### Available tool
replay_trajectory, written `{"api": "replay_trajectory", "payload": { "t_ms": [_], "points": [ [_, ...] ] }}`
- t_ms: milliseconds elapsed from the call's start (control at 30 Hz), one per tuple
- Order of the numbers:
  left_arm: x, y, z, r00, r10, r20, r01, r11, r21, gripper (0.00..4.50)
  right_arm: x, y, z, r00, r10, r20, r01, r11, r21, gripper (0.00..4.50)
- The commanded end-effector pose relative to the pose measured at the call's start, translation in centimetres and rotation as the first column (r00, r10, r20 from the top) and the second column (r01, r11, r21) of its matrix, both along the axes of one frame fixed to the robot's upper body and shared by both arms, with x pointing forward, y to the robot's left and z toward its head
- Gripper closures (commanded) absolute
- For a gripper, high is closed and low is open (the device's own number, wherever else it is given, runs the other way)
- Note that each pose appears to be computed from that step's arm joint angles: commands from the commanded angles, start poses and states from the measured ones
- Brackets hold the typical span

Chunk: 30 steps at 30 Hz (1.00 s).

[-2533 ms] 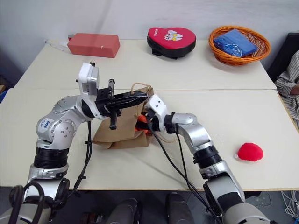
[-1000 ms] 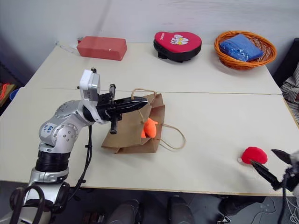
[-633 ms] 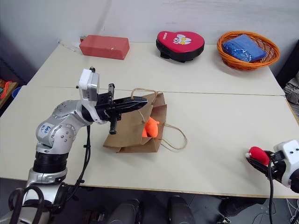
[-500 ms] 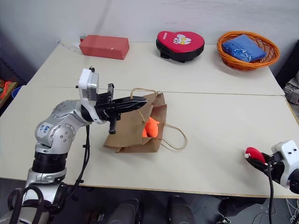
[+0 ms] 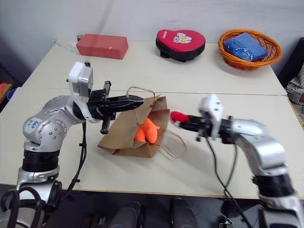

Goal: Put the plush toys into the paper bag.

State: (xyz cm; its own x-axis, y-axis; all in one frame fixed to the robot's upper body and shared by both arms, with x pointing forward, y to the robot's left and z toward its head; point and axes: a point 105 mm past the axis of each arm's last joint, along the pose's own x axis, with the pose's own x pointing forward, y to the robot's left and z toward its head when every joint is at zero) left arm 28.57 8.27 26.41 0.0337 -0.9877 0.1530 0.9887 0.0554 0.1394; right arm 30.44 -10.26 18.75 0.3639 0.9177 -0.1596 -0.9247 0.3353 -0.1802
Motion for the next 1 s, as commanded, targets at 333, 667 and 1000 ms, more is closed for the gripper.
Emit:
{"api": "replay_trajectory", "payload": {
  "t_ms": [333, 667, 1000],
  "points": [
    [-0.7, -0.1, 1.2, 0.999, -0.015, 0.045, 0.016, 1.000, -0.025, 4.50, 0.6, 9.3, -0.7, 0.973, 0.231, 0.012, -0.229, 0.969, -0.093, 4.25],
    [-0.6, -0.1, 1.0, 0.998, 0.002, 0.058, 0.000, 0.999, -0.040, 4.50, 1.6, 12.6, -2.7, 0.983, 0.181, 0.017, -0.178, 0.979, -0.103, 4.25],
    [-0.2, 0.4, 1.1, 0.997, 0.047, 0.065, -0.043, 0.997, -0.068, 4.50, 0.7, 14.4, -3.7, 0.965, 0.260, -0.019, -0.260, 0.965, -0.043, 3.54]
  ]
}}
